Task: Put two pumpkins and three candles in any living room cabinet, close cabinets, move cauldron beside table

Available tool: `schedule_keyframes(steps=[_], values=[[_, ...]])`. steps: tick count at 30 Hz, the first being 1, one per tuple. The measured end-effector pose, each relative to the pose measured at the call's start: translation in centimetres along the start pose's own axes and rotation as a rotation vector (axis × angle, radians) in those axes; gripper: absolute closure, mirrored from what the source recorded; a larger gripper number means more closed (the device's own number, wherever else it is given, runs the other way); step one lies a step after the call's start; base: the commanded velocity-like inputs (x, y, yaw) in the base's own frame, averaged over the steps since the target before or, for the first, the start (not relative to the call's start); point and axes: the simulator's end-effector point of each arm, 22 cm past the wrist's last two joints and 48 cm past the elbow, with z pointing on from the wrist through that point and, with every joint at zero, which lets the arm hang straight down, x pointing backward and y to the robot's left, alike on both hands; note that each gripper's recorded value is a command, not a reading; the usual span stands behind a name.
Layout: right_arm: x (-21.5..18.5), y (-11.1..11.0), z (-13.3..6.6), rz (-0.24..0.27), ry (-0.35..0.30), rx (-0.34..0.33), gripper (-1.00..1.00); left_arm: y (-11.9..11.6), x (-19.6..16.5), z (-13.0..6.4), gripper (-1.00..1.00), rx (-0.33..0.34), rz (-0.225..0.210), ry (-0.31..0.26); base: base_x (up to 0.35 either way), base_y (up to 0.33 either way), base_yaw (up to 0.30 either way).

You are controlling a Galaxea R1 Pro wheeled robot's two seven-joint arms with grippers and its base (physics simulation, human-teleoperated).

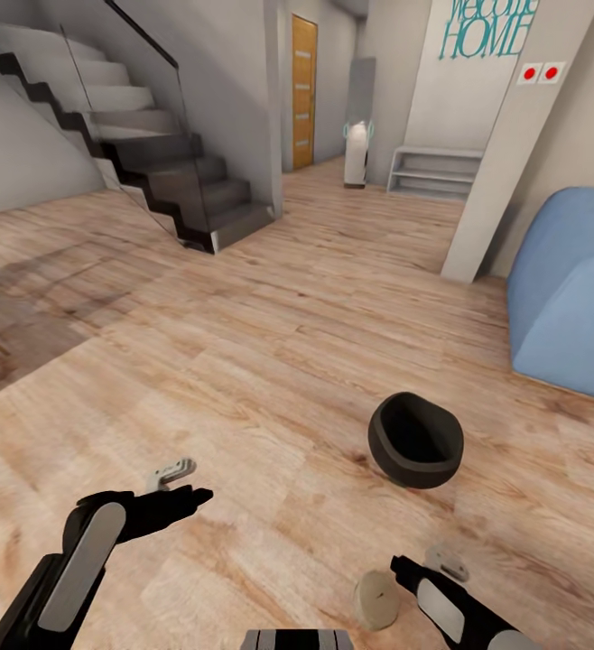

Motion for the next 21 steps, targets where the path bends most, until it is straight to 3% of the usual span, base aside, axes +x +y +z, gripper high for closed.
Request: schedule_keyframes(steps=[12, 21], values=[[2.4, 0.8, 1.1, -0.056, 0.037, -0.008, -1.00, 0.9, 1.3, 1.7, -1.00, -0.009, -0.014, 0.044, 0.000, 0.000, 0.000], [2.9, 2.4, 1.0, -0.078, 0.055, -0.078, -1.00, 0.4, 1.5, 1.7, -1.00, 0.014, -0.029, 0.051, -0.004, 0.017, 0.000]])
